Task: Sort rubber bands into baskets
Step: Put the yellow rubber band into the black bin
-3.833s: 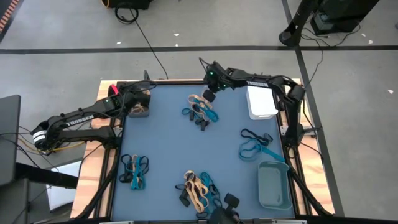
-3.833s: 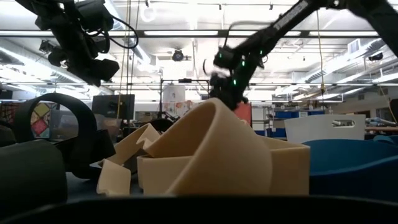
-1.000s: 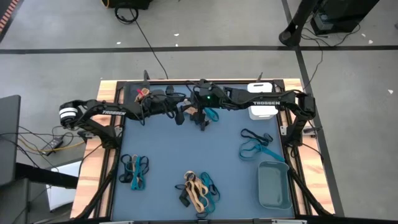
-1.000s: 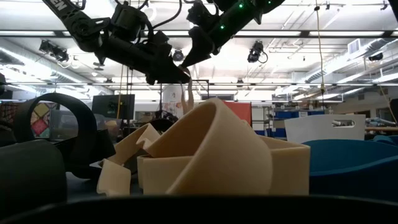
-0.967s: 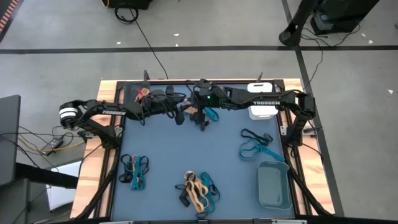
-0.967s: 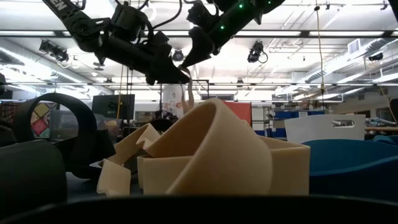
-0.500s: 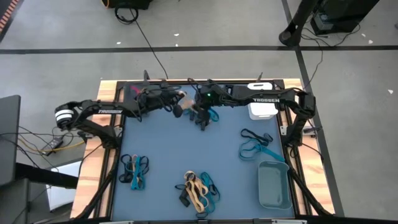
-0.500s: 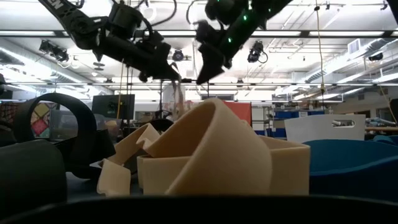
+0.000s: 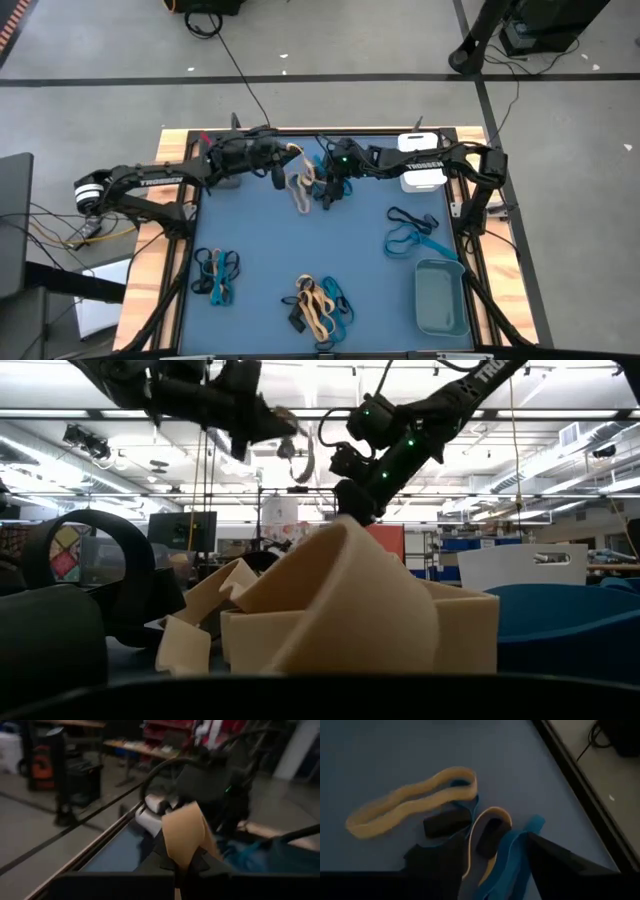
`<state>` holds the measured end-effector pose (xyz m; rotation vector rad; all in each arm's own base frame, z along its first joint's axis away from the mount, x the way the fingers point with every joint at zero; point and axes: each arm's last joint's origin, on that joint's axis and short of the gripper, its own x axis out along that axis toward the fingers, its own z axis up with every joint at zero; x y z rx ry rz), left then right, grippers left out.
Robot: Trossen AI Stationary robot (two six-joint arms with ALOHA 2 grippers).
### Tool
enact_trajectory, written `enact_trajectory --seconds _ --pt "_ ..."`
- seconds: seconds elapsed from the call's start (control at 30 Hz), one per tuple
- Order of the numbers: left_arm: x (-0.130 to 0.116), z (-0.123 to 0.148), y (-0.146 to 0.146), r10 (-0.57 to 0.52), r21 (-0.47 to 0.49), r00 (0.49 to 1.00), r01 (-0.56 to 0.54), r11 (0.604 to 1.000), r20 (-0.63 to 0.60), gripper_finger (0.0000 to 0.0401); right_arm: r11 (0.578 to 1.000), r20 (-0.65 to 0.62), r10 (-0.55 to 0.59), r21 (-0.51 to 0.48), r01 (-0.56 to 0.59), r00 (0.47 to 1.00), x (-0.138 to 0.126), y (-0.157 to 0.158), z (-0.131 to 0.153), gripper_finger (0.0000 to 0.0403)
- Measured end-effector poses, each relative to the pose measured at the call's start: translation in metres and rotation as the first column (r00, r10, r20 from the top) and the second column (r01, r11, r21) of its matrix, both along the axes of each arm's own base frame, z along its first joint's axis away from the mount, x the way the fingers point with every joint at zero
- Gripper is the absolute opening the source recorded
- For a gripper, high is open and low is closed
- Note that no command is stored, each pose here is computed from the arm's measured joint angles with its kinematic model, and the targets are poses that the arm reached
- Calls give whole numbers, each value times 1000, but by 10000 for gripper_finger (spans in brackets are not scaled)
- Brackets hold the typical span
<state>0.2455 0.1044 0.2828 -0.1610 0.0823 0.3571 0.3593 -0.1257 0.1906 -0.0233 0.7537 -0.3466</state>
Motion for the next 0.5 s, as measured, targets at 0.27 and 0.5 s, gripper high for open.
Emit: enact_trajectory --seconds 0.27,0.5 --pt "-23 -5 15 362 58 879 -362 930 -311 1 999 -21 33 39 -32 999 -2 2 -4 226" --pt "-41 -23 22 466 64 727 -507 860 -503 2 993 4 57 108 -57 998 -1 6 -4 201"
